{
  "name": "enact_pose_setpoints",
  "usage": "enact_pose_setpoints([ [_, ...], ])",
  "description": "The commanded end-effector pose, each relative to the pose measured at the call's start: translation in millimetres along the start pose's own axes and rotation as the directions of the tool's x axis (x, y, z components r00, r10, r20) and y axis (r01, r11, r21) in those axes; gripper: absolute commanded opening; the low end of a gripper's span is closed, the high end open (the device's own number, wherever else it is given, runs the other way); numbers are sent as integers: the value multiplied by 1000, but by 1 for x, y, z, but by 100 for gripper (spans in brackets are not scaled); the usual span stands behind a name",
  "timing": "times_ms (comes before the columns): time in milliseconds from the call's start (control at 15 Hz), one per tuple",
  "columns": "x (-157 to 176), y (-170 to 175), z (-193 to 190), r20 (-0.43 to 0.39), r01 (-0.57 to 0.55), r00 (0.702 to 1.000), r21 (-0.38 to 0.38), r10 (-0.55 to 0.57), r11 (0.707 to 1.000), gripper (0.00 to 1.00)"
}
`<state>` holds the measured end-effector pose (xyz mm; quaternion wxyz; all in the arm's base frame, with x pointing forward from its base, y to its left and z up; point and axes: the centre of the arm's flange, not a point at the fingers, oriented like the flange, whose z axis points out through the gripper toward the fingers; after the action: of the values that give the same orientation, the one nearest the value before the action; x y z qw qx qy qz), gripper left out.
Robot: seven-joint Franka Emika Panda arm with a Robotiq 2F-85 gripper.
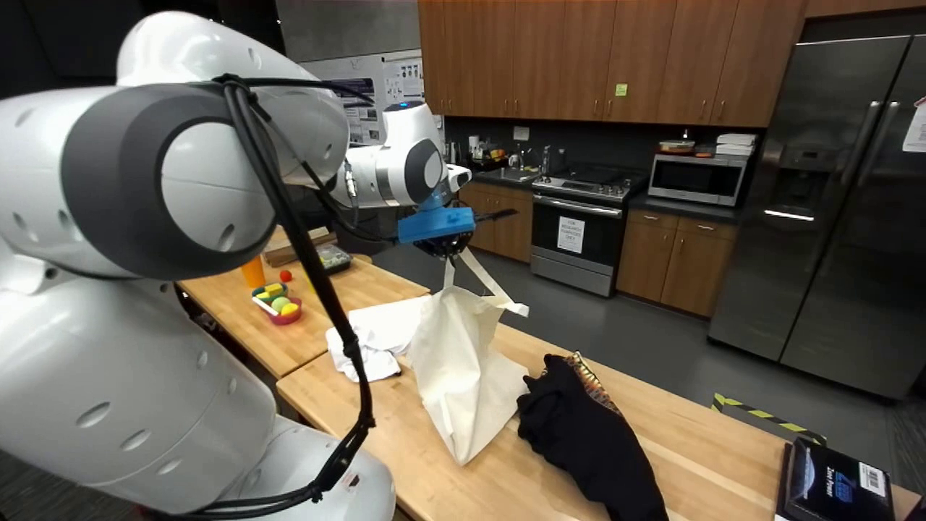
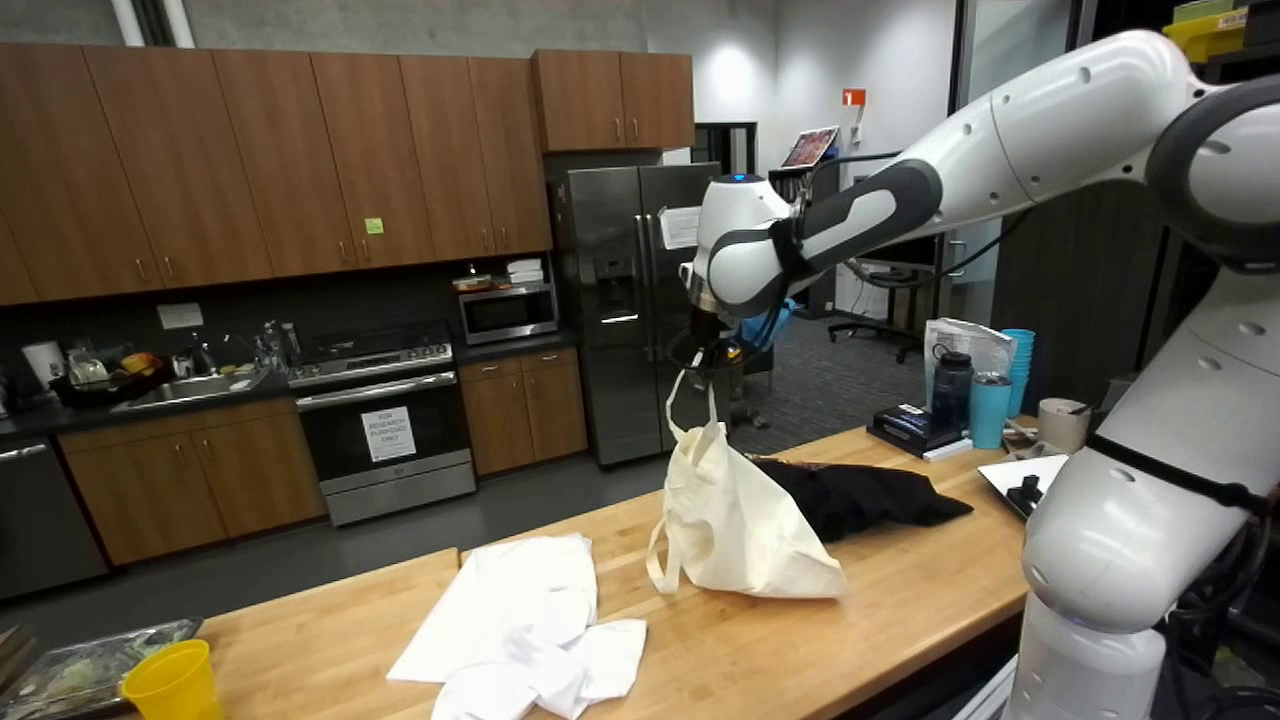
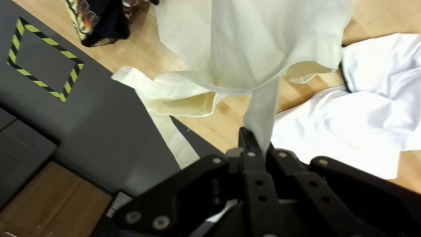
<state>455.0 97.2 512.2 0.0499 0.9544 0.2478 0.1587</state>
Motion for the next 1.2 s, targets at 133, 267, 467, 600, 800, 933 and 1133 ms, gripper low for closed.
enact_pose_setpoints([
  [133,-1,-88,-16,-54,191,982,251,-183,949,1],
  [267,5,-114,-11,-116,191,980,320,-162,928,7],
  [467,8,-120,-7,-80,177,984,311,-160,934,7],
  [600,7,-123,-4,-79,179,984,312,-162,933,16],
  [800,7,-121,-3,-80,175,984,311,-157,934,29],
  [933,7,-121,-3,-80,174,984,311,-157,934,29],
  [1133,7,-121,-3,-80,174,984,311,-157,934,29],
])
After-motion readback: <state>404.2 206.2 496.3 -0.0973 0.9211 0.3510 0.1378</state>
